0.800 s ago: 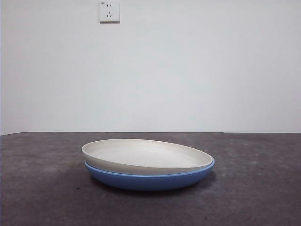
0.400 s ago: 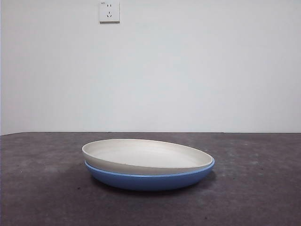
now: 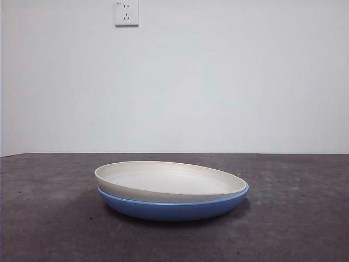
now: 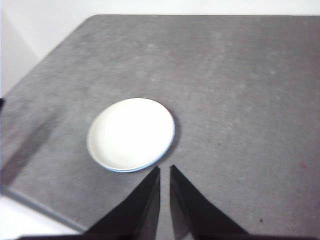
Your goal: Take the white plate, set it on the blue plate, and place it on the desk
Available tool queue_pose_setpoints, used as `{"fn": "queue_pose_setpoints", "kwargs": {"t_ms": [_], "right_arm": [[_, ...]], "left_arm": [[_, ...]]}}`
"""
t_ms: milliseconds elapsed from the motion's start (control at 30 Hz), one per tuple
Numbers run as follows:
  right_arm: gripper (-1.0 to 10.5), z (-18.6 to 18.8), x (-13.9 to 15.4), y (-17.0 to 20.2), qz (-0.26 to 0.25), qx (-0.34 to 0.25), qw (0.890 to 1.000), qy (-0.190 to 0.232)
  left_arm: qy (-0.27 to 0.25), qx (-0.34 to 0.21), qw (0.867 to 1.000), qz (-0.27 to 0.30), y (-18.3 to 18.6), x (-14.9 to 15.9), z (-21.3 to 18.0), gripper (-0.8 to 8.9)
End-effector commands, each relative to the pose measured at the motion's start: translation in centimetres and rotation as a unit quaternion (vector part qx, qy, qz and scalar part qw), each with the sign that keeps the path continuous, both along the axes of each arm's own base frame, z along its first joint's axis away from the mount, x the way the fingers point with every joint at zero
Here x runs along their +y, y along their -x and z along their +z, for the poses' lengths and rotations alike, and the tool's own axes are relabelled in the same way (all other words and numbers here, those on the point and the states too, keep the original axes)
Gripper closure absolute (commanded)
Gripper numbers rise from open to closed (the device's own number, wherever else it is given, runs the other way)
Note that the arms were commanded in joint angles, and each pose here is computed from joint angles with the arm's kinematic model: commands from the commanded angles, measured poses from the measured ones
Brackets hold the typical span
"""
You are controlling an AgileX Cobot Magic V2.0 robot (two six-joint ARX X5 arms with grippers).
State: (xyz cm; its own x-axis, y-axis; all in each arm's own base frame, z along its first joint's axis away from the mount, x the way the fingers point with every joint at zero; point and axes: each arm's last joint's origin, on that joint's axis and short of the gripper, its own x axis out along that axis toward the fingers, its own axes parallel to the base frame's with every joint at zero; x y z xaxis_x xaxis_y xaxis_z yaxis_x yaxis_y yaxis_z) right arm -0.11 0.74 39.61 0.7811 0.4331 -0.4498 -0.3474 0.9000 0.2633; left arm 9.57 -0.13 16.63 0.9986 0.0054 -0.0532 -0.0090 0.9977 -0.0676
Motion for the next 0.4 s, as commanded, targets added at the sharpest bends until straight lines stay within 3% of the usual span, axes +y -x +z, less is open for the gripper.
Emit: {"fn": "queue_pose_setpoints", "kwargs": {"t_ms": [33,133,233,400], "right_arm": [[9.2,-0.8,0.2,-1.3,-0.024,0.0,1.0,-0.003],[9.2,-2.5,0.3,-2.7,-0.045,-0.011,0.999,0.012],[9.2,-4.1,0.2,-4.2,-0.059,-0.07,0.995,0.038],[9.2,-8.5,0.0,-6.7,-0.084,-0.217,0.971,0.06]], "left_arm": [[0.0,0.006,1.0,0.0,-0.1,0.0,-0.6,7.85],[0.0,0.006,1.0,0.0,-0.1,0.0,-0.6,7.85],[0.0,0.006,1.0,0.0,-0.1,0.0,-0.6,7.85],[0.0,0.006,1.0,0.0,-0.1,0.0,-0.6,7.85]]}}
